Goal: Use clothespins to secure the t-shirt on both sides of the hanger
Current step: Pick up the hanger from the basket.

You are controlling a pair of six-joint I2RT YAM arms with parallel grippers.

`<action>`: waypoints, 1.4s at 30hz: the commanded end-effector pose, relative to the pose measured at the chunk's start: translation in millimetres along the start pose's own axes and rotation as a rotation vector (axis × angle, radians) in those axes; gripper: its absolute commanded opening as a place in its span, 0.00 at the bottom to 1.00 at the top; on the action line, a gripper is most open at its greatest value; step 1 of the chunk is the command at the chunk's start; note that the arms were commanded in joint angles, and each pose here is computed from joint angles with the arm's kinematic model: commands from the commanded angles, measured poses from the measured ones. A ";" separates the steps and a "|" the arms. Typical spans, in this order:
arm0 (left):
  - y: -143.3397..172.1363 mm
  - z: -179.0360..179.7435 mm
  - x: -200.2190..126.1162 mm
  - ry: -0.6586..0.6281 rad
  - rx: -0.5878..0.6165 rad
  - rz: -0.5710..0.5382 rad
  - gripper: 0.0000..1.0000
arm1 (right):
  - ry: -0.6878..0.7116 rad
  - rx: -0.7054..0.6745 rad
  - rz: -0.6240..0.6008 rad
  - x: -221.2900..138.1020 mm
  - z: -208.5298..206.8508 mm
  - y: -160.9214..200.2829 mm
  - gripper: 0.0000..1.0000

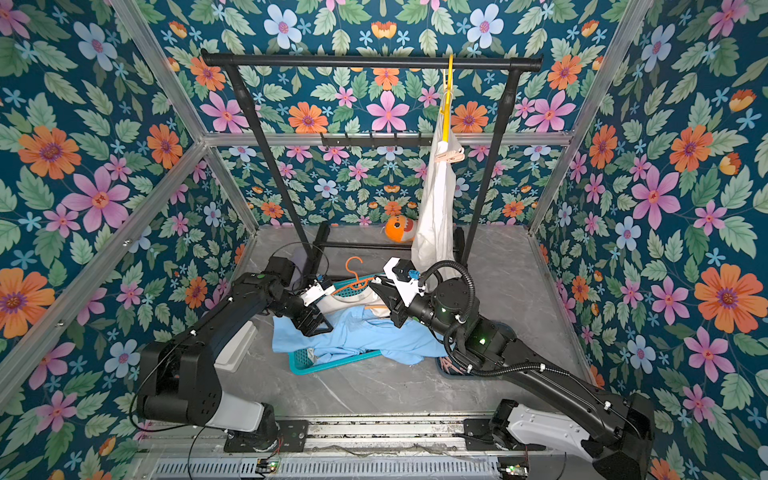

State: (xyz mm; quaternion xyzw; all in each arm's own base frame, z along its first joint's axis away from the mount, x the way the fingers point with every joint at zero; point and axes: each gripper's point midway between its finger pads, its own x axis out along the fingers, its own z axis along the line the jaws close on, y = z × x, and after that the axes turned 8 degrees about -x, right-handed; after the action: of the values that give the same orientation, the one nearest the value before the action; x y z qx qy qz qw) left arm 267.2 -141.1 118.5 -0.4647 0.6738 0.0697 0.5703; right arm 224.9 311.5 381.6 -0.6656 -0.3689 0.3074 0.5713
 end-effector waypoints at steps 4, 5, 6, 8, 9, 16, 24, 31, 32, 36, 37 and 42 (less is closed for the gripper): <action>-9.3 9.4 10.4 0.024 -0.025 0.006 0.99 | -0.018 0.011 -0.030 0.6 3.2 -4.5 0.00; -3.9 7.1 13.2 0.045 -0.047 0.038 0.99 | -0.018 0.010 -0.028 0.6 3.3 -3.2 0.00; -2.7 6.9 16.0 0.059 -0.058 0.049 0.99 | -0.016 0.010 -0.026 0.8 3.1 -2.3 0.00; -2.7 3.9 18.3 0.090 -0.067 0.053 0.99 | -0.015 0.008 -0.023 0.9 3.1 -0.7 0.00; -3.6 0.9 18.8 0.107 -0.066 0.050 0.99 | -0.014 0.007 -0.020 1.7 3.0 1.0 0.00; 4.2 -13.4 18.3 0.133 -0.049 0.021 0.89 | -0.019 0.006 -0.020 7.8 3.6 2.8 0.00; 5.6 -17.6 14.2 0.121 -0.042 0.009 0.63 | -0.025 0.009 -0.021 10.2 4.3 3.1 0.00; 4.2 -16.4 10.2 0.087 -0.035 0.011 0.27 | -0.019 0.009 -0.025 8.2 3.2 0.9 0.00; 3.4 -16.5 8.9 0.081 -0.030 0.004 0.21 | -0.020 0.008 -0.024 8.2 3.4 1.0 0.00; 3.8 -16.1 4.1 0.050 -0.024 -0.007 0.09 | -0.017 0.008 -0.023 7.3 2.8 0.3 0.00; 4.1 -15.8 2.9 0.041 -0.026 -0.009 0.08 | -0.017 0.005 -0.024 7.3 2.9 -0.2 0.00; -11.6 -15.3 -10.4 0.000 0.003 -0.074 0.00 | -0.025 0.005 -0.031 7.2 4.0 -3.5 0.00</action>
State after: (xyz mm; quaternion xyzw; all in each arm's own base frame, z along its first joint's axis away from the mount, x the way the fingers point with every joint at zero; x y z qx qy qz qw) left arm 258.4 -146.9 124.5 -0.4750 0.6675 0.0642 0.5699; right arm 226.9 320.3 371.3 -0.6621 -0.3719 0.3194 0.5668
